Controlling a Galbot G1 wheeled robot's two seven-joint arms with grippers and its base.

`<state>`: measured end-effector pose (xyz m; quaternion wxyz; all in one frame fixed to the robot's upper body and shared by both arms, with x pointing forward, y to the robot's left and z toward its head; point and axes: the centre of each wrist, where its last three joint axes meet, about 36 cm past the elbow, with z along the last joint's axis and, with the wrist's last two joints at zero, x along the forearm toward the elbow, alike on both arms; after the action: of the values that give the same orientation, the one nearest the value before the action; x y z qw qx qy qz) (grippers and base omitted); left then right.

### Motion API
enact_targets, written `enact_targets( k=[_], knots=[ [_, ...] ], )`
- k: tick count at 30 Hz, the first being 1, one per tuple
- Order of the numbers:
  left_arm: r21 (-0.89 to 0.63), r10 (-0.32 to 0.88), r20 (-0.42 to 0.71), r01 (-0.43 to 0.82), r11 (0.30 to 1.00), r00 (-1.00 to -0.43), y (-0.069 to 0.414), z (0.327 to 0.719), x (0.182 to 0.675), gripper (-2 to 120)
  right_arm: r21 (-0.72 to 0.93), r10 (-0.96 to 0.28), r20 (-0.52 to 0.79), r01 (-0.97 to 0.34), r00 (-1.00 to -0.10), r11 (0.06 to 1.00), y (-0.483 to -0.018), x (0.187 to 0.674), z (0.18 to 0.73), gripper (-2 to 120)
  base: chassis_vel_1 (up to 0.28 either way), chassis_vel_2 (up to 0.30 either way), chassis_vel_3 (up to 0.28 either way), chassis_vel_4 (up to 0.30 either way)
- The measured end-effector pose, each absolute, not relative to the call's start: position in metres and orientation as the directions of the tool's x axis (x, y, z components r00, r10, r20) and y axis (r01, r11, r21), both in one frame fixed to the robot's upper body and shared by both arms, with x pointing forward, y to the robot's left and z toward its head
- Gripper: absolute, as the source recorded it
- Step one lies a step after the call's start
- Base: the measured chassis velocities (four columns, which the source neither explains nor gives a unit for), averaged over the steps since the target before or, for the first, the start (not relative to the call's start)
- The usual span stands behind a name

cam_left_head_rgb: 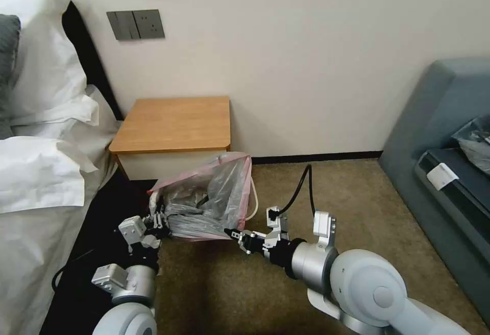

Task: Pick up the garbage bag from the table and place it over the trash can.

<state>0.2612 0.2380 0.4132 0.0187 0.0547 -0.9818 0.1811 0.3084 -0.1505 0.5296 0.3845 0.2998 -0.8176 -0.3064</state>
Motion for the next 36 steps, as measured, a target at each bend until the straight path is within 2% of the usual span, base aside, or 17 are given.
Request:
enact_targets(
  k=[11, 16, 24, 26, 27, 31, 32, 35, 36],
  knots=[
    [-0.367, -0.110, 0.061, -0.125, 0.922, -0.992, 0.238, 0.415, 0.262, 7, 0.721, -0.704, 0.461, -0.234, -0.539, 0.652, -0.154, 0.310, 0.520, 0, 0.000, 0.000, 0.000, 0.000],
    [-0.364, -0.114, 0.062, -0.129, 0.922, -0.992, 0.239, 0.414, 0.262, 7, 0.691, -0.681, 0.476, -0.243, -0.556, 0.681, -0.160, 0.303, 0.533, 0, 0.000, 0.000, 0.000, 0.000],
    [-0.365, -0.112, 0.064, -0.128, 0.922, -0.992, 0.240, 0.415, 0.263, 7, 0.669, -0.663, 0.419, -0.284, -0.620, 0.687, -0.175, 0.290, 0.551, 28, 0.000, 0.000, 0.000, 0.000],
    [-0.365, -0.108, 0.065, -0.124, 0.923, -0.992, 0.240, 0.414, 0.263, 7, 0.665, -0.672, 0.380, -0.317, -0.635, 0.676, -0.174, 0.294, 0.557, 37, 0.000, 0.000, 0.000, 0.000],
    [-0.365, -0.108, 0.065, -0.124, 0.923, -0.992, 0.240, 0.414, 0.263, 7, 0.665, -0.672, 0.380, -0.317, -0.635, 0.676, -0.174, 0.294, 0.557, 37, 0.000, 0.000, 0.000, 0.000],
    [-0.363, -0.099, 0.065, -0.116, 0.924, -0.993, 0.239, 0.415, 0.262, 7, 0.631, -0.676, 0.334, -0.377, -0.657, 0.678, -0.172, 0.308, 0.554, 57, 0.000, 0.000, 0.000, 0.000],
    [-0.363, -0.099, 0.065, -0.116, 0.924, -0.993, 0.239, 0.415, 0.262, 7, 0.631, -0.676, 0.334, -0.377, -0.657, 0.678, -0.172, 0.308, 0.554, 57, 0.000, 0.000, 0.000, 0.000],
    [-0.364, -0.093, 0.060, -0.109, 0.925, -0.994, 0.239, 0.417, 0.260, 7, 0.613, -0.669, 0.334, -0.386, -0.664, 0.690, -0.170, 0.316, 0.547, 70, 0.000, 0.000, 0.000, 0.000],
    [-0.364, -0.093, 0.060, -0.109, 0.925, -0.994, 0.239, 0.417, 0.260, 7, 0.613, -0.669, 0.334, -0.386, -0.664, 0.690, -0.170, 0.316, 0.547, 70, 0.000, 0.000, 0.000, 0.000]
  ],
)
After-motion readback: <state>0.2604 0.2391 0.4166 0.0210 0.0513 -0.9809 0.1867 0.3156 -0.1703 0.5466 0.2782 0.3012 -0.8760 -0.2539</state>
